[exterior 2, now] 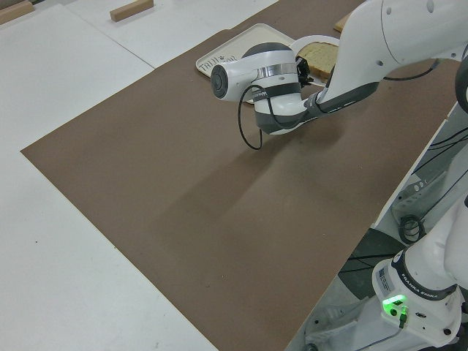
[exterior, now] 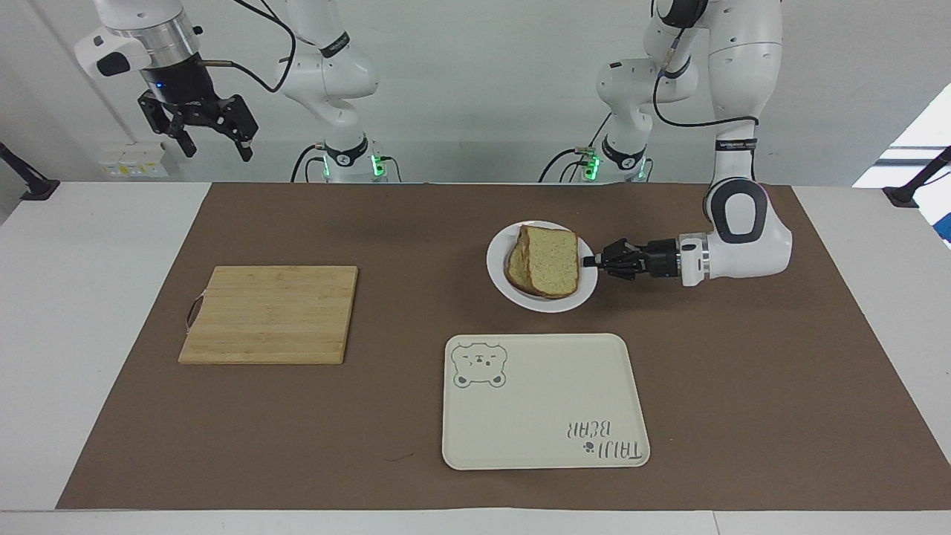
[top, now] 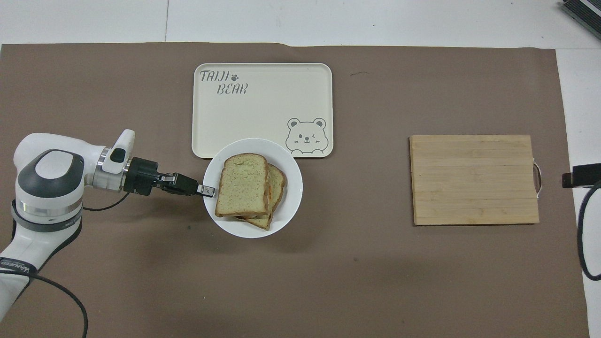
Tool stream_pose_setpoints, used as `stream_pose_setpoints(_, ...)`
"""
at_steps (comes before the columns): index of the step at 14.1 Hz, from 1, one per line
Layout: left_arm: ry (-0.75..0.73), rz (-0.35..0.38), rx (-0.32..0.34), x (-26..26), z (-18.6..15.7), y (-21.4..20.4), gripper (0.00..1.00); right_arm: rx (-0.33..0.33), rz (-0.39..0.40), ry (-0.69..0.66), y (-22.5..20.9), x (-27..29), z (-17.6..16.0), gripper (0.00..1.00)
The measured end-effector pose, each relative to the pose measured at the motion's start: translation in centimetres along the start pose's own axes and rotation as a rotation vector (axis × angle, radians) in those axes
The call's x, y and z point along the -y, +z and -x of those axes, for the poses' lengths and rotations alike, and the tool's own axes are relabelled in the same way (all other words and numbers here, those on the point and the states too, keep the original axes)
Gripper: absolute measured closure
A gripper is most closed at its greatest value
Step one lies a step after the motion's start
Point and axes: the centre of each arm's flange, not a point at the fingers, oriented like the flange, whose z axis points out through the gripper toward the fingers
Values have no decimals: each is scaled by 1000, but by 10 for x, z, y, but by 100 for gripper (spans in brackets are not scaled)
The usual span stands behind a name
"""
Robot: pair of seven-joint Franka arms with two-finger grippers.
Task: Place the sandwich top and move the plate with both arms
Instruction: 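Slide the plate with the left gripper onto the bear tray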
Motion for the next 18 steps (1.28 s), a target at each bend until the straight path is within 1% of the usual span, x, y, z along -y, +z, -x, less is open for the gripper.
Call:
stream_pose_setpoints(2, -12, -12, -3, -2, -19, -10, 95, 4, 1, -1, 2, 0, 0, 0)
stream_pose_setpoints(6, -20, -11, -8, -18, -56, -23, 95, 8, 33, -41, 5, 10, 0, 0)
stream_pose_setpoints(10, -18, -10, -16, -28, -94, -33, 95, 4, 33, -46, 3, 13, 1, 0)
stream_pose_setpoints(15, -13, -4, -14, -9, -128, -30, 95, 3, 33, -46, 2, 13, 2, 0)
stream_pose_setpoints(18, -15, -5, -15, 3, -138, -26, 95, 5, 33, -46, 2, 13, 2, 0)
